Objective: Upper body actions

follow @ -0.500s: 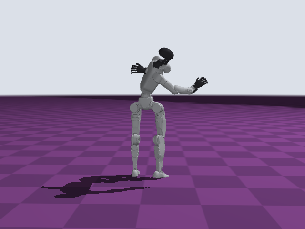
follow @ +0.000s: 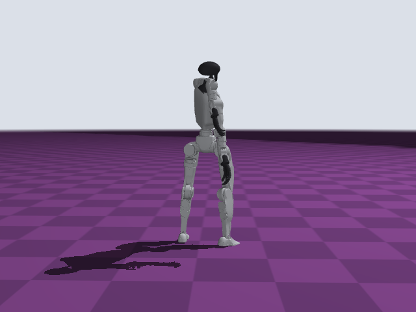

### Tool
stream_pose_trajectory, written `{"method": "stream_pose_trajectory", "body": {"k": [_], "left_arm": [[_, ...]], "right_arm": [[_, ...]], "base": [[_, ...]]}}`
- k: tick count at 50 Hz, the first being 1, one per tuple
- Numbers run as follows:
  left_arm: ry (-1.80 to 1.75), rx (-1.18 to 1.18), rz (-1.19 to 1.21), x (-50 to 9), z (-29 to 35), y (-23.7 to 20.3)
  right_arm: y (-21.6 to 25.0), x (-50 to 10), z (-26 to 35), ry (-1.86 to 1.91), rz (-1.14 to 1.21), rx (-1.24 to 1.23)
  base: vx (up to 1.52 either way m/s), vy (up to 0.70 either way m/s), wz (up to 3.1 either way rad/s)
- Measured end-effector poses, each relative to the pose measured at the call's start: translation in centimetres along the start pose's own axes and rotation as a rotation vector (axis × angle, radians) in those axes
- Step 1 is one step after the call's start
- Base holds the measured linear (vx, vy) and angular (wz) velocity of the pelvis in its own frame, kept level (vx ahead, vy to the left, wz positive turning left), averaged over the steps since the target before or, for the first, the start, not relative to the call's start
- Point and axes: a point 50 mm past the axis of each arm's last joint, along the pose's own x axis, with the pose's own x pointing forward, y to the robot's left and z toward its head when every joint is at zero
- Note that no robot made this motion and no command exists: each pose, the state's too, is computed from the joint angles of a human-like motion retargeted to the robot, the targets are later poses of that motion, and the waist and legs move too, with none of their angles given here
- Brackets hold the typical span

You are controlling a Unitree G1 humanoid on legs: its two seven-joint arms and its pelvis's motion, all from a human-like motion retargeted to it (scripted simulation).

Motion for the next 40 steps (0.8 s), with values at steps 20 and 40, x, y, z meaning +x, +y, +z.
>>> {"method": "stream_pose_trajectory", "body": {"k": [20,40], "left_arm": [[-0.175,-0.036,0.221,-0.5,2.8,1.6],[-0.094,0.115,0.188,-0.3,2.0,1.5]], "right_arm": [[-3.6,-1.2,5.6,-0.319,-0.051,0.020],[-1.3,-1.4,6.3,-0.283,-0.012,-0.210]], "base": [[-0.01,0.02,-0.08],[0.01,0.01,-0.11]]}}
